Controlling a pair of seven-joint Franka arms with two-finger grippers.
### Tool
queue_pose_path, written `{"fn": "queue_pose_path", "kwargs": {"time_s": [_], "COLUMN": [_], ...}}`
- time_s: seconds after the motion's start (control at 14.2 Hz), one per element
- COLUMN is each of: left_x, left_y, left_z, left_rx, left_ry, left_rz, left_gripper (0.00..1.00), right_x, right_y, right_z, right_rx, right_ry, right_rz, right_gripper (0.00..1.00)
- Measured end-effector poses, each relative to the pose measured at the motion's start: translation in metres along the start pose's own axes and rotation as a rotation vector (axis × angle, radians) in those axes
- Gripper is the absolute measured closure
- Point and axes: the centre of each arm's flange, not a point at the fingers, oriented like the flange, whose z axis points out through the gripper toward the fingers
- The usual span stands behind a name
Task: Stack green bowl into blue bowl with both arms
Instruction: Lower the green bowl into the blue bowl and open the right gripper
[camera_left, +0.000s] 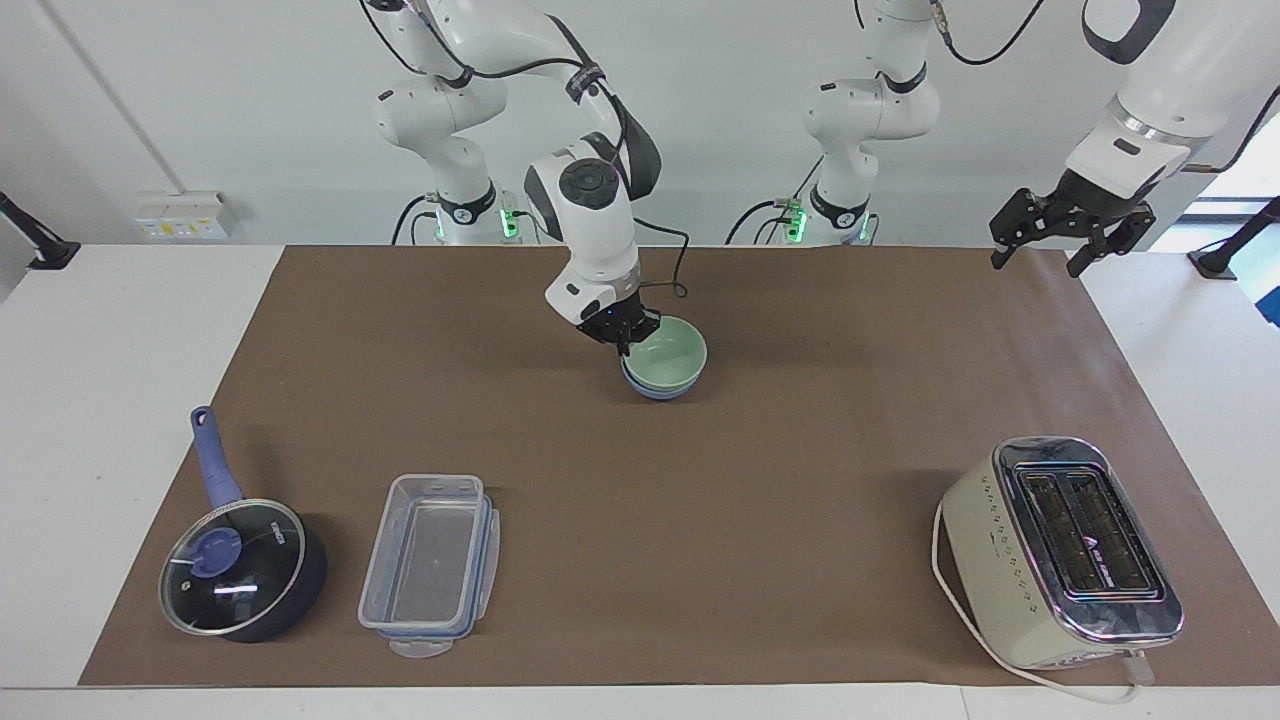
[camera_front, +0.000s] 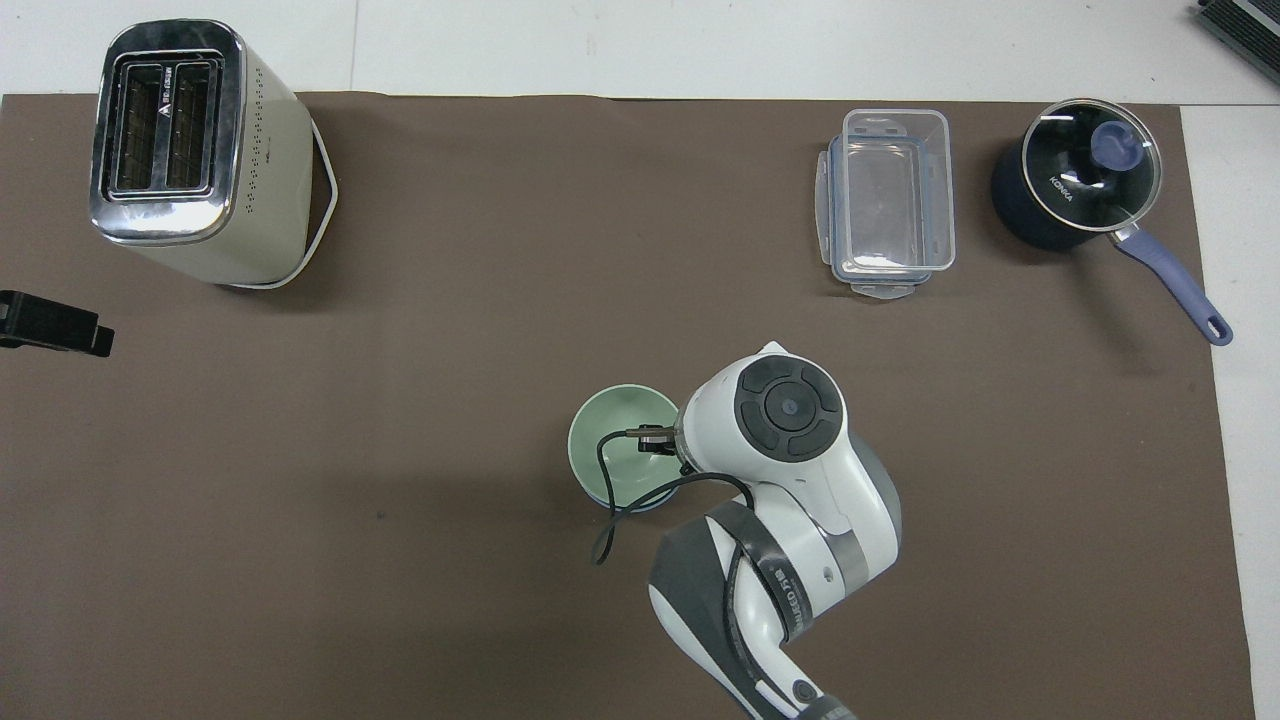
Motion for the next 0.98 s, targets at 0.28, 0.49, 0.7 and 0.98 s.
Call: {"fn": "queue_pose_path", "kwargs": {"time_s": [0.28,0.49,0.7,0.98], "left_x": [0.0,0.0,0.0,0.0], "left_y": [0.0,0.0,0.0,0.0], "left_z": [0.0,0.0,0.0,0.0], "left_rx": [0.0,0.0,0.0,0.0], "left_ry": [0.0,0.0,0.0,0.0], "left_rz": [0.0,0.0,0.0,-0.001], "left_gripper": [0.0,0.0,0.0,0.0], "right_x": [-0.0006,-0.0011,-0.001,-0.0009], "right_y": [0.0008,0.0013,0.0018,0.0018], "right_z": [0.002,0.0034,0.0071,0.0074], "right_rx": [-0.001,-0.003,-0.006,-0.006], "right_ry": [-0.001,-0.003,-0.008,-0.008], "right_rz": [-0.009,-0.01,-0.01,-0.01], "right_gripper": [0.96,0.96,0.96,0.92]}}
